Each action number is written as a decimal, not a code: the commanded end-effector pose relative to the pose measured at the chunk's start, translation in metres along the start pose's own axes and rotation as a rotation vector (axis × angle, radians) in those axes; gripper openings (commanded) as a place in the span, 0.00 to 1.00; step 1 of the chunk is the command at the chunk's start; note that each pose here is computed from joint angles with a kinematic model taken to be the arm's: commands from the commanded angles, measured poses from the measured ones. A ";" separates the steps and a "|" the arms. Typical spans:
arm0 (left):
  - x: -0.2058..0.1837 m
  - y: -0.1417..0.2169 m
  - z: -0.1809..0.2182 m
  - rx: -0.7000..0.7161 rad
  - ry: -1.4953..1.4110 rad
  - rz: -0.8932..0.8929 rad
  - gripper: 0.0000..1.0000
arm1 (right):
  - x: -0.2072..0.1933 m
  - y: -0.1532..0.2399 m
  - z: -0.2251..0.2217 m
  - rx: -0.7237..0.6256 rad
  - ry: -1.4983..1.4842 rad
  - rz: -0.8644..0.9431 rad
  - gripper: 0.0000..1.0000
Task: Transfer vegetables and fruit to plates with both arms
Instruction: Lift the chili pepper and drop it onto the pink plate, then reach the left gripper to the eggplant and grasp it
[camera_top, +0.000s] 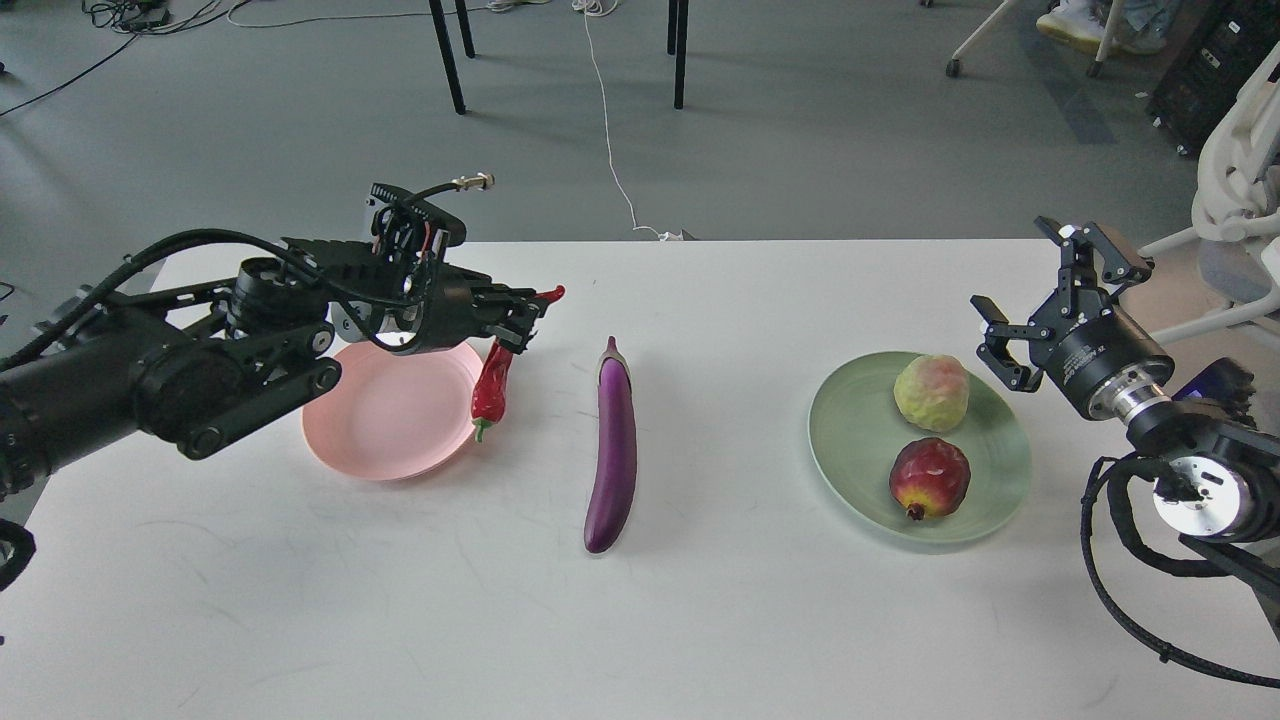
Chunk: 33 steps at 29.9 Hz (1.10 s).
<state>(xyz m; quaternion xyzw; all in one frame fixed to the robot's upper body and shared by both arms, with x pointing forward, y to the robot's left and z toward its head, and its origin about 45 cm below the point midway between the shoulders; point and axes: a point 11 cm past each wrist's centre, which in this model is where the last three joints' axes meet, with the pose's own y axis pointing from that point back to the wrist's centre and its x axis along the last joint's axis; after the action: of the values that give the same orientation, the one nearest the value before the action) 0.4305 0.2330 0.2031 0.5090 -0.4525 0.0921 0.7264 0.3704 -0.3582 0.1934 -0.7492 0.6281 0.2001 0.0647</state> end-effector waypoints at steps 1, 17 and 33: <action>-0.034 0.025 -0.043 0.090 0.044 -0.045 0.11 | 0.000 0.000 0.000 0.000 0.000 -0.001 0.97; -0.061 0.034 -0.063 0.136 0.106 -0.008 0.98 | -0.003 -0.001 0.002 -0.002 -0.005 -0.007 0.97; -0.005 -0.042 0.124 -0.160 0.151 0.054 0.98 | 0.001 0.001 0.000 -0.001 0.001 0.001 0.97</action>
<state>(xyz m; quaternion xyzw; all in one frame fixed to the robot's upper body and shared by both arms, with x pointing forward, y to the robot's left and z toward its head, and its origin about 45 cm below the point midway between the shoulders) 0.3885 0.1335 0.1934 0.4288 -0.4252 0.1197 0.7880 0.3702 -0.3580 0.1934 -0.7497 0.6277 0.1998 0.0643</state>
